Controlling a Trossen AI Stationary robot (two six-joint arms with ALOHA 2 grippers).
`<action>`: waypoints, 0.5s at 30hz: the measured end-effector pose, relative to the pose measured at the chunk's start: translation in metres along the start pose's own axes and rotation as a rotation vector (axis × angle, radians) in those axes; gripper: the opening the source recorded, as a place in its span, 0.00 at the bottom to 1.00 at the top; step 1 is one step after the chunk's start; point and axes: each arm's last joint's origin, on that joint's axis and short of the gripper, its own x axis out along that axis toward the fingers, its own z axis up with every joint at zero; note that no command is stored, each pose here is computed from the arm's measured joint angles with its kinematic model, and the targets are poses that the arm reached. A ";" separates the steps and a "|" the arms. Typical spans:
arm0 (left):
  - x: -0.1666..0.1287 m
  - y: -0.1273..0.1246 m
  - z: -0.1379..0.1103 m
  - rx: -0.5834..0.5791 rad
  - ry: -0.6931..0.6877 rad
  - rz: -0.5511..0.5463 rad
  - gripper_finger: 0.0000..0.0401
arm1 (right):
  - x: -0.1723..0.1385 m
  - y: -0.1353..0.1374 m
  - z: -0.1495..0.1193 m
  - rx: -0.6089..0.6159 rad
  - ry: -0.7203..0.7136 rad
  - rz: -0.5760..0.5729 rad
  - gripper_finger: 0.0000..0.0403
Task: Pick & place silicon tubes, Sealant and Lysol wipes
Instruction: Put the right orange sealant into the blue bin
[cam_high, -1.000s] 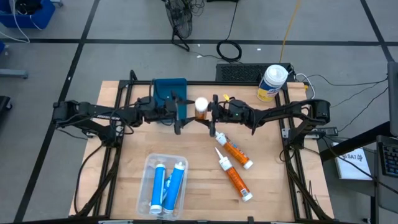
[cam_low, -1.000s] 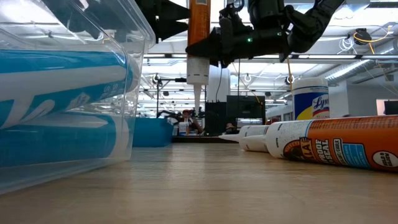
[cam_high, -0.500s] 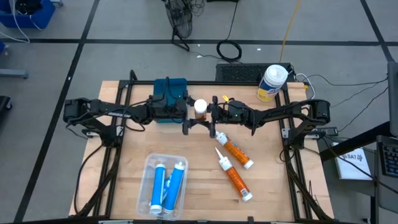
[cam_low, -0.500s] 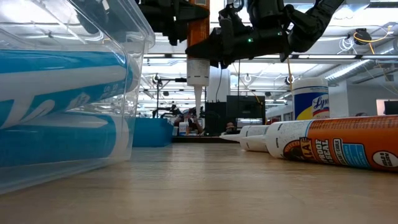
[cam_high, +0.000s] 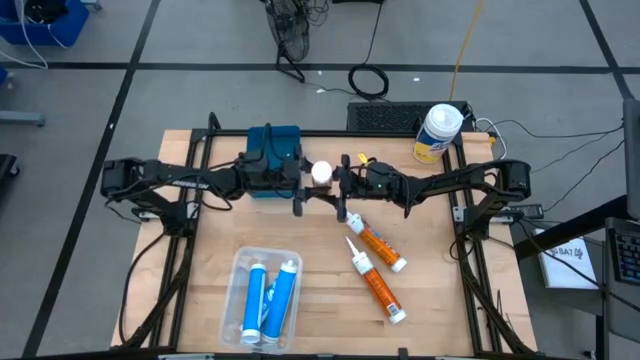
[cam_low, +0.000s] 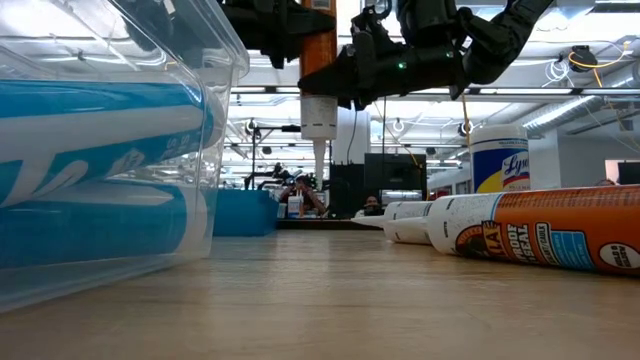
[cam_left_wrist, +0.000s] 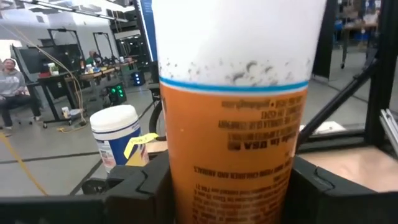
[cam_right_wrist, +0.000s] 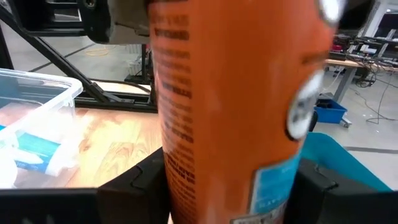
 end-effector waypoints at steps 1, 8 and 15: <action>-0.003 0.000 0.003 0.019 0.007 -0.002 0.51 | 0.000 0.001 0.001 0.008 -0.005 0.000 0.54; -0.037 0.003 0.035 0.131 0.079 0.119 0.51 | 0.000 0.001 0.000 0.057 0.004 0.001 0.68; -0.084 0.012 0.061 0.118 0.209 0.474 0.51 | 0.000 0.001 0.000 0.055 0.007 0.003 0.68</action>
